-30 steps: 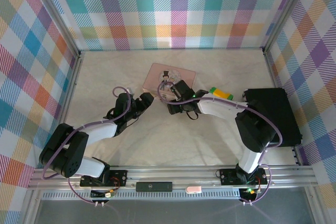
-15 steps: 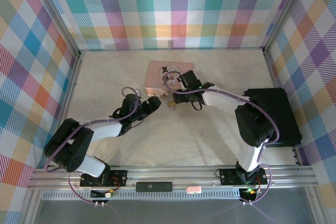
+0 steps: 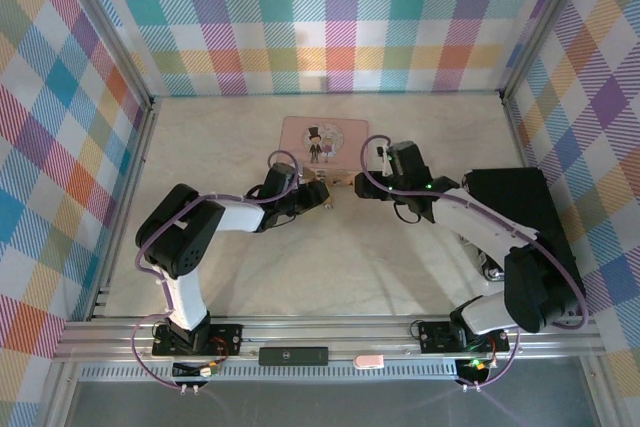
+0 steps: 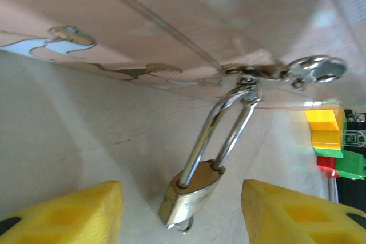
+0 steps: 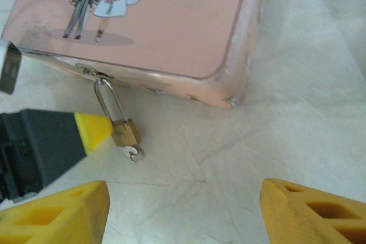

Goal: Unlock a padlock with a key

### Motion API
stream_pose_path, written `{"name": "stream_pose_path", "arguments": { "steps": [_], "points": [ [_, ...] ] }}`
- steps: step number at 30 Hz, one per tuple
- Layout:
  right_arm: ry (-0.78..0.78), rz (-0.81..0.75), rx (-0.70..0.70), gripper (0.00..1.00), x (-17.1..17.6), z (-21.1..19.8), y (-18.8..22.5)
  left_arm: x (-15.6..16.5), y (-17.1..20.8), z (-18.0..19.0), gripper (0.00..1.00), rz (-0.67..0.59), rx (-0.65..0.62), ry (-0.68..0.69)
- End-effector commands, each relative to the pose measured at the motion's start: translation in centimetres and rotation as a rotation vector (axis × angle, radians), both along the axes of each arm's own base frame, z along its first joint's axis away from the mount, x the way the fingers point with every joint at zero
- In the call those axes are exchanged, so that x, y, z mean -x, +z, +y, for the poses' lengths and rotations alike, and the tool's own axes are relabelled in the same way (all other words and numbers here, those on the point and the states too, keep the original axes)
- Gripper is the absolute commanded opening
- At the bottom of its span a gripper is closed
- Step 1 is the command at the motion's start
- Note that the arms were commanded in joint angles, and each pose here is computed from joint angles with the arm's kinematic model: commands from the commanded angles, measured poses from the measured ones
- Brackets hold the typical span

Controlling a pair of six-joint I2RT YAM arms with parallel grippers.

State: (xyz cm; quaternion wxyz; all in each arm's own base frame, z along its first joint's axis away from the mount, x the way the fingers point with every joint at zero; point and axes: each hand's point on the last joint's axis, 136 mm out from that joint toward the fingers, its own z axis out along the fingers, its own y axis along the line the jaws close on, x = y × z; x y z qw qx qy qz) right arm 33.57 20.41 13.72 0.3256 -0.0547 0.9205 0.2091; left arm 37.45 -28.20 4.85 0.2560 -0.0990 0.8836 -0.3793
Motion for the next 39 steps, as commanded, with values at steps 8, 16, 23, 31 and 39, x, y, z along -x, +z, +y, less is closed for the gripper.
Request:
{"name": "stream_pose_path", "arguments": {
  "steps": [8,16,23,31,39],
  "points": [
    [-0.042,0.0,-0.104,0.7,0.6,-0.6,0.3,0.5,-3.3,-2.1,0.45,0.025,-0.091,-0.084],
    [-0.058,0.021,-0.131,0.7,0.6,-0.8,0.0,1.1,-5.3,-1.7,0.31,0.069,-0.169,-0.076],
    [-0.092,0.052,-0.159,0.7,1.1,-1.1,-1.3,1.2,-5.6,-2.0,0.15,0.08,-0.094,-0.031],
    [-0.107,0.081,-0.214,0.69,1.4,-0.7,-1.8,0.7,-1.9,-4.2,0.0,0.078,0.236,0.035],
    [-0.033,0.117,-0.46,0.62,2.4,2.3,-2.2,0.6,1.4,-4.5,0.0,0.068,0.48,0.094]
  ]
}}
